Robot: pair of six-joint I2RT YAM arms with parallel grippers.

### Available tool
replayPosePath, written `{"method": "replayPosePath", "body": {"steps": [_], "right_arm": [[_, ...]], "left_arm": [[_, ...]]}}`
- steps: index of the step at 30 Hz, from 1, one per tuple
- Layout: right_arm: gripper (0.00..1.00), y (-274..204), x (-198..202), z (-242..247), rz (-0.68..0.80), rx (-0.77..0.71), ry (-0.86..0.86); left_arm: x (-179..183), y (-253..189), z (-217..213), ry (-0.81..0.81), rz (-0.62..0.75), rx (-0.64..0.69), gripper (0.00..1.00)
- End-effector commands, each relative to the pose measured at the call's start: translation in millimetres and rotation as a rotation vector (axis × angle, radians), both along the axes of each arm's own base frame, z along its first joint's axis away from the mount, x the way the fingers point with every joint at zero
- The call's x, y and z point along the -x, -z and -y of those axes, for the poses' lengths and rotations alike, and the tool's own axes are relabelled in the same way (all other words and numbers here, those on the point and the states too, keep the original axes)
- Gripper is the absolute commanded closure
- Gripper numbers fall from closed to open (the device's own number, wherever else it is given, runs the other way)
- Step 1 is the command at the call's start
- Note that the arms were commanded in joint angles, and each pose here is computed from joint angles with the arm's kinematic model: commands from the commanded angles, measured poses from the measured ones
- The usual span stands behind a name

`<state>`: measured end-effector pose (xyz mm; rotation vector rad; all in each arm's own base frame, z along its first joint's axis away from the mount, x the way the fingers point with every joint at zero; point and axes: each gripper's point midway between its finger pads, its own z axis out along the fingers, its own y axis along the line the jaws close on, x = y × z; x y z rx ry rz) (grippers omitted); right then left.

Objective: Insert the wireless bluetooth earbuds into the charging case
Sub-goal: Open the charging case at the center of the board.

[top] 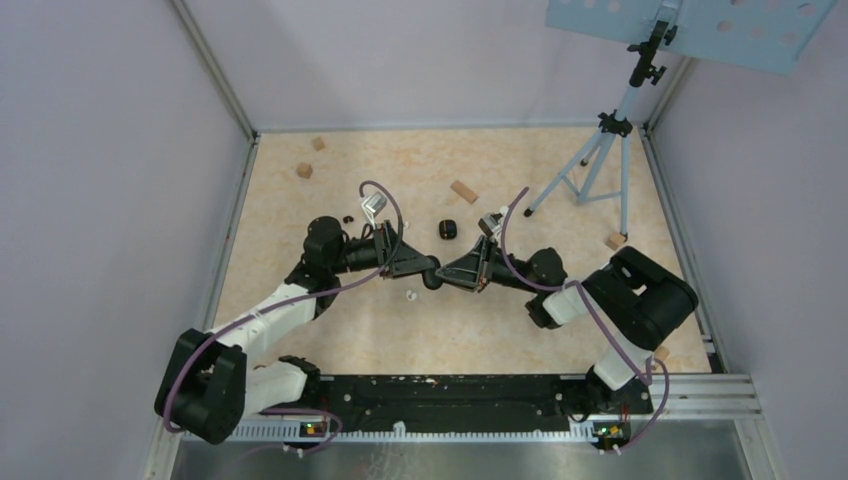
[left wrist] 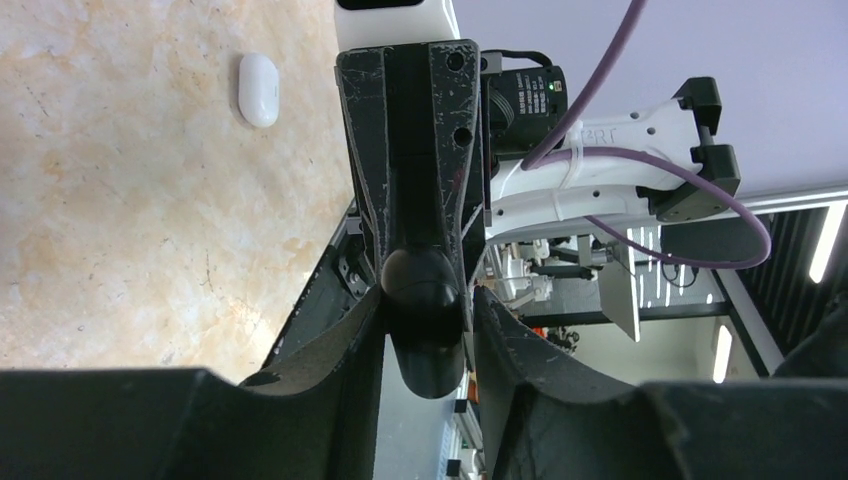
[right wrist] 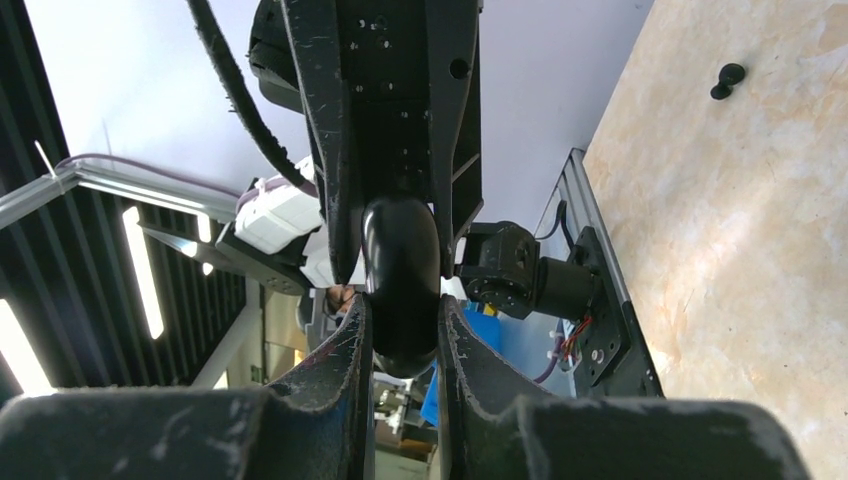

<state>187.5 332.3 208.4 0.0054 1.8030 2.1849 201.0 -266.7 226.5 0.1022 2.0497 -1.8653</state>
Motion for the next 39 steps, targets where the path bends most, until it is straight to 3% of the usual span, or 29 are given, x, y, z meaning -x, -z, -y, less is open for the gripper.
{"method": "replayPosePath", "body": {"steps": [1,12,18,25,28,29,33,39], "right_arm": [[1.00,-34.1,9.0,13.2,0.144,-0.116,0.013],[1.00,-37.3,9.0,16.4,0.150,-0.122,0.023],[1.00,-41.0,9.4,17.1,0.152,-0.130,0.020],[1.00,-39.3,9.6,17.2,0.153,-0.122,-0.003],[1.00,-36.7,8.4,14.6,0.150,-0.115,-0.018],[0.98,-35.9,7.3,13.8,0.148,-0.113,-0.019],[0.71,-33.1,3.6,11.0,0.145,-0.108,-0.021],[0.55,-28.0,-4.6,8.4,0.138,-0.090,0.004]], "left_arm": [[5.1,-18.9,0.6,0.043,0.127,0.035,0.54],[-3.4,-8.3,-6.7,-0.052,0.122,-0.074,0.63],[-1.6,-2.8,-6.6,-0.038,0.114,-0.085,0.74],[9.1,-22.3,-6.0,0.019,0.157,-0.018,0.98],[14.6,-32.3,-5.2,0.049,0.170,0.020,1.00],[16.1,-35.0,-5.1,0.058,0.172,0.031,1.00],[20.1,-43.9,-5.3,0.076,0.181,0.067,1.00],[23.1,-50.6,-6.2,0.090,0.176,0.085,1.00]]}}
